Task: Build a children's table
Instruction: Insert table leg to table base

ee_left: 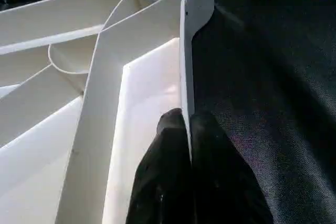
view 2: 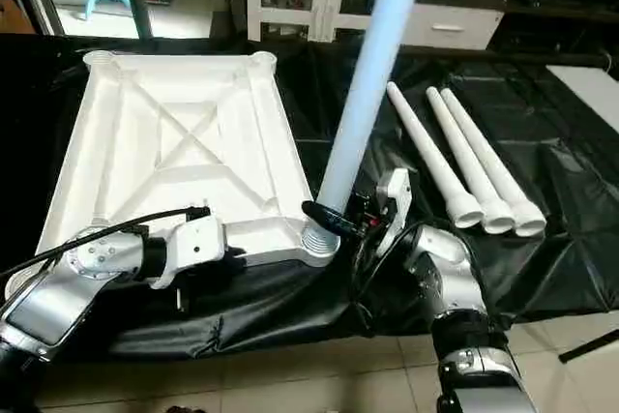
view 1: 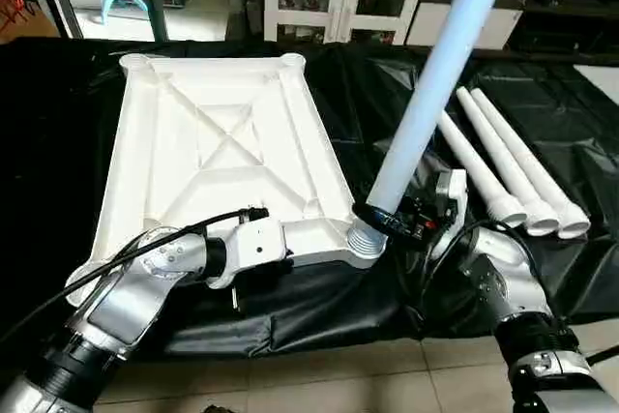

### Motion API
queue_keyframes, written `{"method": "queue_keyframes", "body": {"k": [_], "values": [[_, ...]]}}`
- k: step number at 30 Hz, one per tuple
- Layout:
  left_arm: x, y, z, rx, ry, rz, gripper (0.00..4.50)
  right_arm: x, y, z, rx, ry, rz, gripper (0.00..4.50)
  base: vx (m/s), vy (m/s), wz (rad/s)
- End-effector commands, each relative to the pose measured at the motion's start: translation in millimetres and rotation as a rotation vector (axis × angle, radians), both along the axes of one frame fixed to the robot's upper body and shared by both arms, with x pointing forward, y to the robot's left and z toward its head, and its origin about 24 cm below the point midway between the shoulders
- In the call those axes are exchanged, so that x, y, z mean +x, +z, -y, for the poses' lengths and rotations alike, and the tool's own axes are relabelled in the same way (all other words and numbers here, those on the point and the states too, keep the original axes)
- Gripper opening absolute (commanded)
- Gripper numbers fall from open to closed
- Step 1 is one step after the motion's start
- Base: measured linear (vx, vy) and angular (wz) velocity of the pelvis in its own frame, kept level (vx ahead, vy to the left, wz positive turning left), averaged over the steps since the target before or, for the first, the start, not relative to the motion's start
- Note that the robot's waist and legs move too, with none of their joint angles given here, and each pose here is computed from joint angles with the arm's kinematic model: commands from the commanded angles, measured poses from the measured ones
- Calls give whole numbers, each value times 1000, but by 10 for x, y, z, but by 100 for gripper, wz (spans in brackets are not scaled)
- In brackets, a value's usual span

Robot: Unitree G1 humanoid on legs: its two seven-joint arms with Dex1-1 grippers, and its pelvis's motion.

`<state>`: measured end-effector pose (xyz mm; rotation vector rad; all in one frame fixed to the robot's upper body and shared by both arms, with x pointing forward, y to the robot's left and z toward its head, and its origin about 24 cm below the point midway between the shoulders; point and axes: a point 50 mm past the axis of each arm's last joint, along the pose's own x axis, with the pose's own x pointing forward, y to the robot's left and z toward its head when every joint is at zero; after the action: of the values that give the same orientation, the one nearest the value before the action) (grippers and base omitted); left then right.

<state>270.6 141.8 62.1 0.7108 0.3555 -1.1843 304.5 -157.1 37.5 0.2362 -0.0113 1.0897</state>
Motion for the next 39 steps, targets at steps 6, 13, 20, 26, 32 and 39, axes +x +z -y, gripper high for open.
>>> {"method": "queue_keyframes", "body": {"k": [6, 13, 20, 26, 32, 39], "values": [[-43, -223, -84, 87, 42, -64, 0, -177, -412, 129, -30, -106, -232, 186, 0, 0, 0], [-44, -221, -80, 88, 42, -61, 0, -261, -483, 104, -71, -97, -217, 186, 0, 0, 0], [-41, -220, -75, 88, 42, -57, 0, -348, -546, 66, -176, -92, -135, 186, 0, 0, 0], [-33, -219, -74, 89, 44, -54, 0, -364, -565, 55, -167, -115, -136, 186, 0, 0, 0], [-35, -226, -74, 89, 46, -57, 0, -327, -548, 55, -70, -176, -180, 186, 0, 0, 0], [-30, -223, -79, 91, 47, -54, 0, -311, -560, 79, -46, -191, -223, 186, 0, 0, 0]]}}
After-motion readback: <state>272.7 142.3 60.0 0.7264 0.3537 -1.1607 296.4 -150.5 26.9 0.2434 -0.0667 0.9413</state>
